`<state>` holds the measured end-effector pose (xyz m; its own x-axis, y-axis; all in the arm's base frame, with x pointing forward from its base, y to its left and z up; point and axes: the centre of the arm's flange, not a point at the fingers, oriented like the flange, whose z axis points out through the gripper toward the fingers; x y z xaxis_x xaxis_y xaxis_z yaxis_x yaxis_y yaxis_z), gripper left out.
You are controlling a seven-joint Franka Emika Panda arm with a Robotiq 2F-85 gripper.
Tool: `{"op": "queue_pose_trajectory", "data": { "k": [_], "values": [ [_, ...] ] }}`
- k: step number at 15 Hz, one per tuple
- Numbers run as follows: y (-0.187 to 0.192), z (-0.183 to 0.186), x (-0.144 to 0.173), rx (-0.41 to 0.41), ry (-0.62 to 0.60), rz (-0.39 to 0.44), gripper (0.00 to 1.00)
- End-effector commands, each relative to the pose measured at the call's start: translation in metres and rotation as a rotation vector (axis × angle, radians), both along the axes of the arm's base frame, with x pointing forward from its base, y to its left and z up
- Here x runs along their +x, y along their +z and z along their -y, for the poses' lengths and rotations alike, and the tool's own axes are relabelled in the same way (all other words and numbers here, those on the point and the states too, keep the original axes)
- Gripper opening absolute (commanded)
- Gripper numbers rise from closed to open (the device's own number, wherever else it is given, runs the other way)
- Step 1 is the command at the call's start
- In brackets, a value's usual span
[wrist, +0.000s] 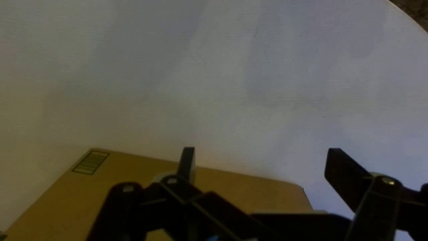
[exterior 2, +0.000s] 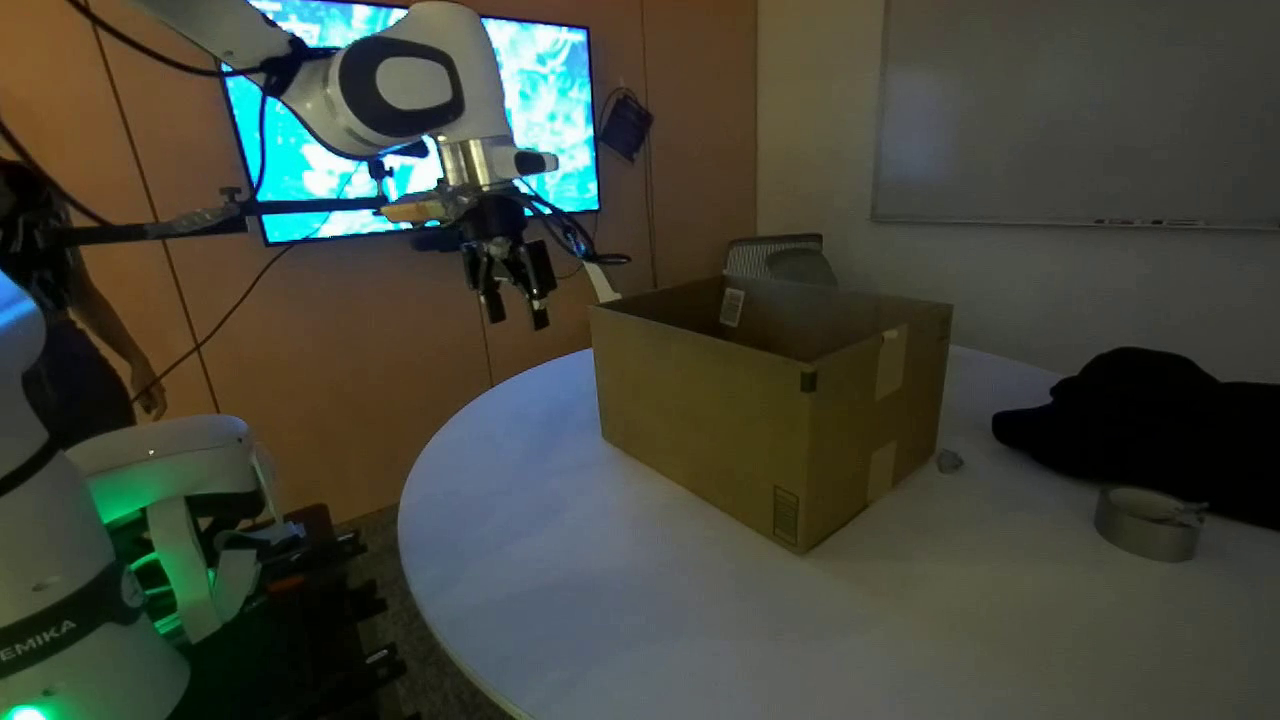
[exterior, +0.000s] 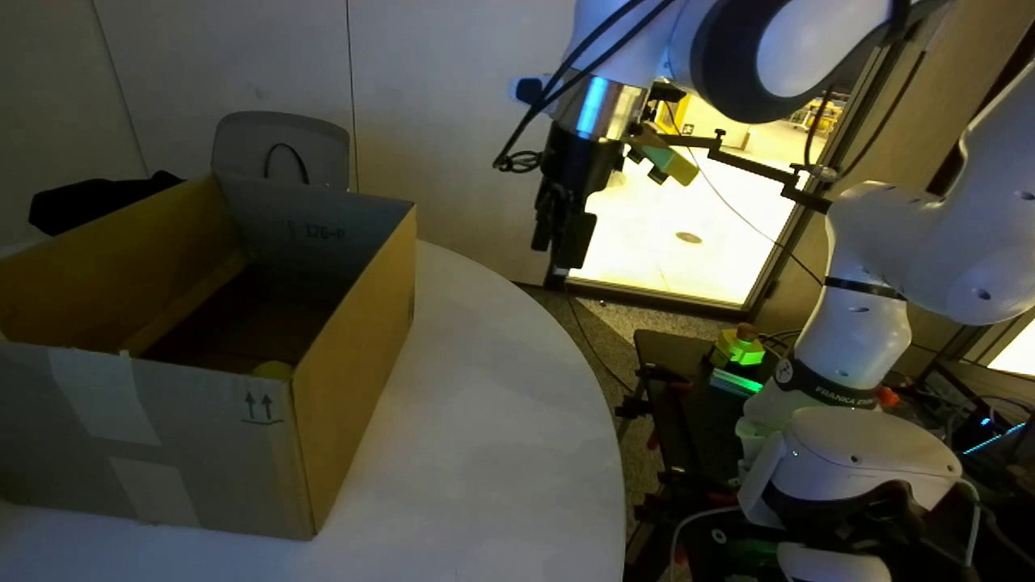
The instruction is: Put the marker on the towel, fold the towel, and then put the folded towel in the box
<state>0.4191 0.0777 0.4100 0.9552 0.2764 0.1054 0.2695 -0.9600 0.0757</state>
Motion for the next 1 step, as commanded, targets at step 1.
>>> {"op": "queue_pose_trajectory", "data": {
  "k": [1],
  "values": [
    [0.0007, 0.001, -0.0056, -0.001, 0.0, 0.003, 1.0]
  ]
}}
